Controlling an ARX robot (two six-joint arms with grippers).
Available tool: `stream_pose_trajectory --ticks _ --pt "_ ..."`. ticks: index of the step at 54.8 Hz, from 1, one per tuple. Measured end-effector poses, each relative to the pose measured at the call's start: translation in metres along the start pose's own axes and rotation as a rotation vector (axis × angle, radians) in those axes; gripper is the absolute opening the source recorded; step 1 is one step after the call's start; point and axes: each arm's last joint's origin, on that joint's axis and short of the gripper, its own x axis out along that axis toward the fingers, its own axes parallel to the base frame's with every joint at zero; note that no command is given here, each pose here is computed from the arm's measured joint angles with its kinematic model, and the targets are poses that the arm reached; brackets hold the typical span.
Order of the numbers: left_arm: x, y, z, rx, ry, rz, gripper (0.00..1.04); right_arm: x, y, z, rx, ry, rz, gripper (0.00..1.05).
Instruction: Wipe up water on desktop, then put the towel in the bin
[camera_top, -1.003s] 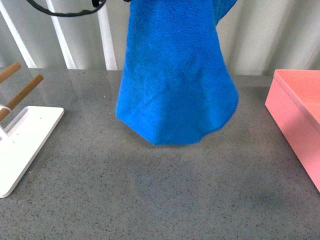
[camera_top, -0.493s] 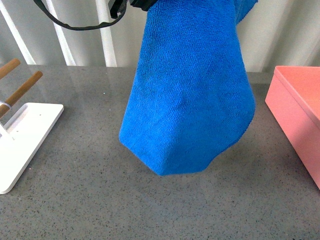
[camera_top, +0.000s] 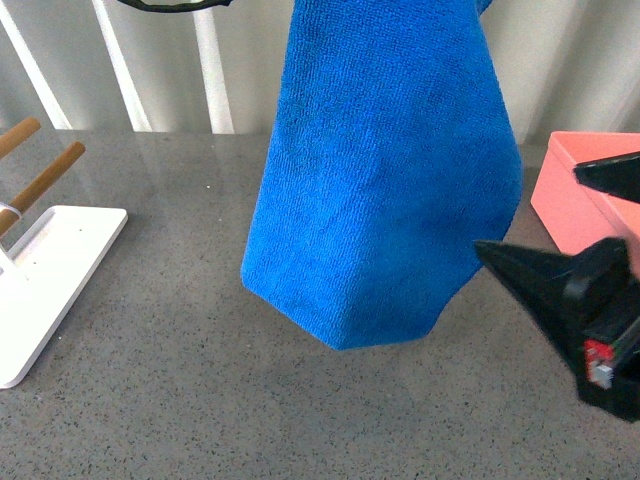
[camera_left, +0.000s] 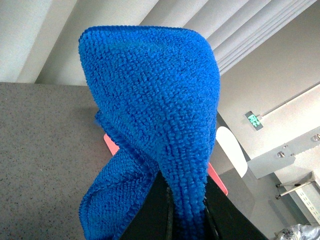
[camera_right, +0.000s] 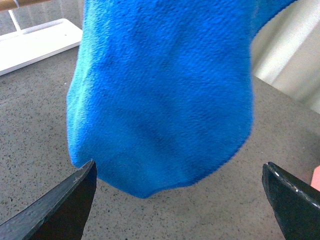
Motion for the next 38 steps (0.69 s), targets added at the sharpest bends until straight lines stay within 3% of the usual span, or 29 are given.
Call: stream_pose_trajectory --ticks 17,38 --pt "0.006 -0.013 -0.006 -0.015 0.013 -0.015 0.05 0.029 0.001 -0.014 0.002 -0.053 0.004 0.98" --pt "0.007 -0.02 -0.007 -0.029 0.012 -0.025 0.05 0.066 -0.017 0.007 0.011 -0.154 0.018 0.96"
